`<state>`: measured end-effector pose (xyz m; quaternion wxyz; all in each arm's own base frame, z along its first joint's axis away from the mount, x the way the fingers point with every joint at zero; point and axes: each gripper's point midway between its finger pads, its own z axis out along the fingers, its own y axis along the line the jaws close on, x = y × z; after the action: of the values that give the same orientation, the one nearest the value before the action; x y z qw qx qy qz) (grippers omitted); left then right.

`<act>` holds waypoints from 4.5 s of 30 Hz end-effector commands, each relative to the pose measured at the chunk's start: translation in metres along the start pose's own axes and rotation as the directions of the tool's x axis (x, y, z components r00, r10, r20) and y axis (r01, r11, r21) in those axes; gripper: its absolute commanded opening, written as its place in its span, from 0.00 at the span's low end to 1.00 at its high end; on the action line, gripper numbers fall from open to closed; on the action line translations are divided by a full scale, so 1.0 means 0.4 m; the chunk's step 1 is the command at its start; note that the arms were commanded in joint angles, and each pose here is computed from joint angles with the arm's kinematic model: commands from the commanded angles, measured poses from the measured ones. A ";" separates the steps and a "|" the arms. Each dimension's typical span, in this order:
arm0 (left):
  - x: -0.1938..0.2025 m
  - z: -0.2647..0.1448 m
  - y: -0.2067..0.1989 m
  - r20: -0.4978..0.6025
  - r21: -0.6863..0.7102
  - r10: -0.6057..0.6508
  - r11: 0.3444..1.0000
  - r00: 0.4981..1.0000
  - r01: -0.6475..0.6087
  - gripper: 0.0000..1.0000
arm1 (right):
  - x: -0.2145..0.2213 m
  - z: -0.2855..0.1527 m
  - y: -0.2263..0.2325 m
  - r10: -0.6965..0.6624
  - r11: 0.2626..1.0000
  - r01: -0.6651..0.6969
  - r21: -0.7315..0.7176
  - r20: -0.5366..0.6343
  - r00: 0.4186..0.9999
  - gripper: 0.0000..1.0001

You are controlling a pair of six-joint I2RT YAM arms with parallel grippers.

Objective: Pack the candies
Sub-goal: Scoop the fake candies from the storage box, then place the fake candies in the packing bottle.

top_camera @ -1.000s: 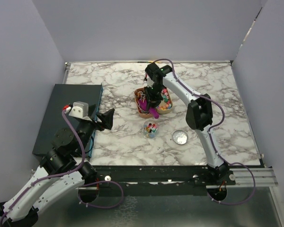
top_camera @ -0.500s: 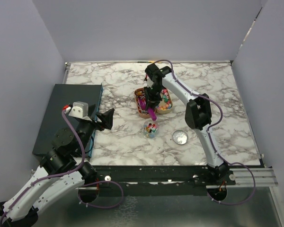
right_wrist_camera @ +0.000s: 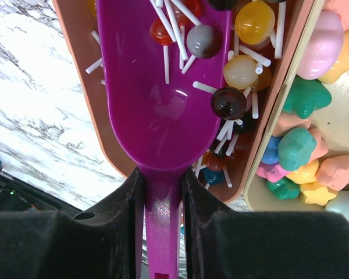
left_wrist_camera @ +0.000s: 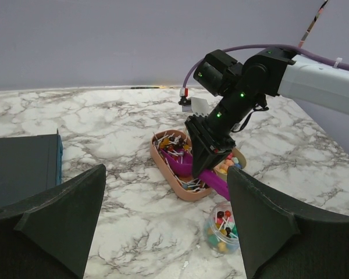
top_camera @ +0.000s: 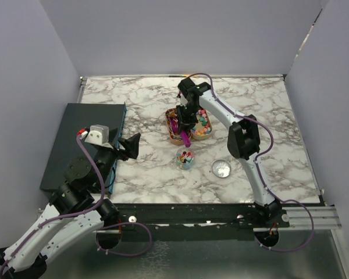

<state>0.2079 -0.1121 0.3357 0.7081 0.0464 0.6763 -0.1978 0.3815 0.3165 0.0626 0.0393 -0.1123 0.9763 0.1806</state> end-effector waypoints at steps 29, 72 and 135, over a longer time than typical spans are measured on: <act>0.033 0.016 0.015 -0.039 -0.041 0.037 0.998 0.999 -0.038 0.85 | -0.015 0.052 -0.093 -0.134 0.980 0.108 0.169 0.149 0.980 0.01; 0.063 0.035 0.013 -0.081 -0.042 0.069 0.996 0.994 -0.073 0.83 | 0.012 -0.105 -0.051 -0.285 0.958 0.239 0.158 0.449 0.847 0.00; 0.242 0.105 -0.200 -0.347 0.308 0.070 0.951 0.935 0.044 0.83 | 0.468 -0.474 0.137 -0.811 0.337 0.919 0.205 0.560 0.172 0.01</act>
<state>0.2230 -0.2167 0.2568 0.5629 0.1911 0.7564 -0.2729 0.1898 0.2549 0.2133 0.3858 -0.5755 0.6882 0.2155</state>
